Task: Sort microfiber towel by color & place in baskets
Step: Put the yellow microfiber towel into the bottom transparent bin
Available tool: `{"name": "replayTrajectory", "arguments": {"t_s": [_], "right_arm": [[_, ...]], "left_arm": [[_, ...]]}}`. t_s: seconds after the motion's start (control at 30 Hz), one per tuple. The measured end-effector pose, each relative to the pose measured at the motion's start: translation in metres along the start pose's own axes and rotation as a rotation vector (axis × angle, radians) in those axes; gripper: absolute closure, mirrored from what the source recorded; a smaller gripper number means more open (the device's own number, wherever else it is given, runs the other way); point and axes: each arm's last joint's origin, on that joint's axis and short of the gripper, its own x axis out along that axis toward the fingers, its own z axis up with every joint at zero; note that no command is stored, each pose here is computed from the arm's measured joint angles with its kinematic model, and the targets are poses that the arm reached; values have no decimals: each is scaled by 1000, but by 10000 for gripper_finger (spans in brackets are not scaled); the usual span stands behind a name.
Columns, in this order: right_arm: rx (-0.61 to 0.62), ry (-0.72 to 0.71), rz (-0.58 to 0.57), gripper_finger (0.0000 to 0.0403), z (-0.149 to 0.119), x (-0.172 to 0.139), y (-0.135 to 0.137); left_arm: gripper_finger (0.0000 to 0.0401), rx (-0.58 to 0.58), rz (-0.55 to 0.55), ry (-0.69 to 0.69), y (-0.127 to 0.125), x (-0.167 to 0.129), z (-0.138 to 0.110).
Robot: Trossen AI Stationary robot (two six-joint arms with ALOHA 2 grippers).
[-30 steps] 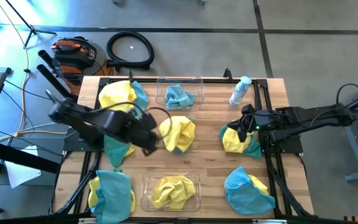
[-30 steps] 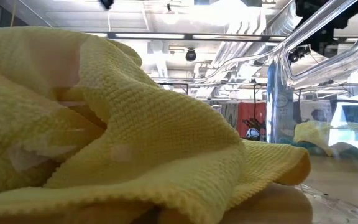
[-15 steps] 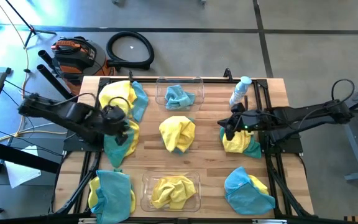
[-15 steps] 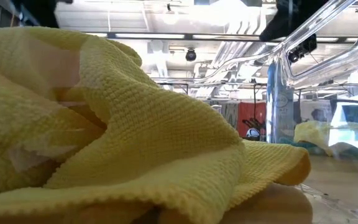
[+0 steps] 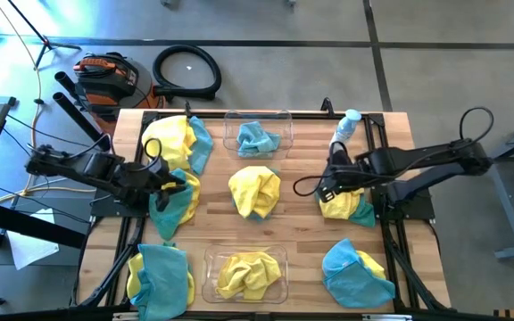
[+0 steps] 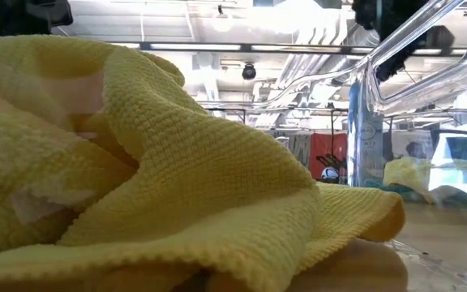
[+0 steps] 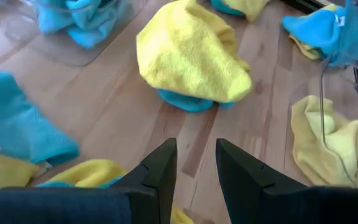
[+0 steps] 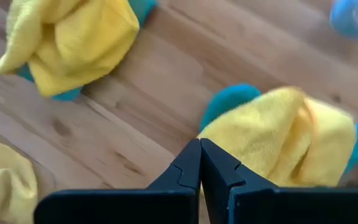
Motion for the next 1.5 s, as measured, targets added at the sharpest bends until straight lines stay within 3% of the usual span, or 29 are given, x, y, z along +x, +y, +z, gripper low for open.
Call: {"name": "replayTrajectory", "arguments": {"t_s": [0.1,0.3,0.6,0.83,0.97,1.3,1.5], "right_arm": [[32,36,-22,400,-2,8,1],[61,47,-39,400,-3,12,4],[68,24,-46,400,-2,13,4],[102,23,-47,400,-2,13,4],[180,41,-77,396,-3,12,1],[262,119,-254,287,-26,53,-22],[270,162,-267,242,-44,88,-37]], "left_arm": [[302,67,-1,1,1,2,-3],[302,84,-63,9,-1,2,-3],[302,-133,22,-48,1,2,-1],[302,-154,24,-50,1,2,-1],[302,-148,29,-53,2,2,-1],[302,-162,30,-55,1,2,-1],[302,-163,36,-60,2,2,-1]]}}
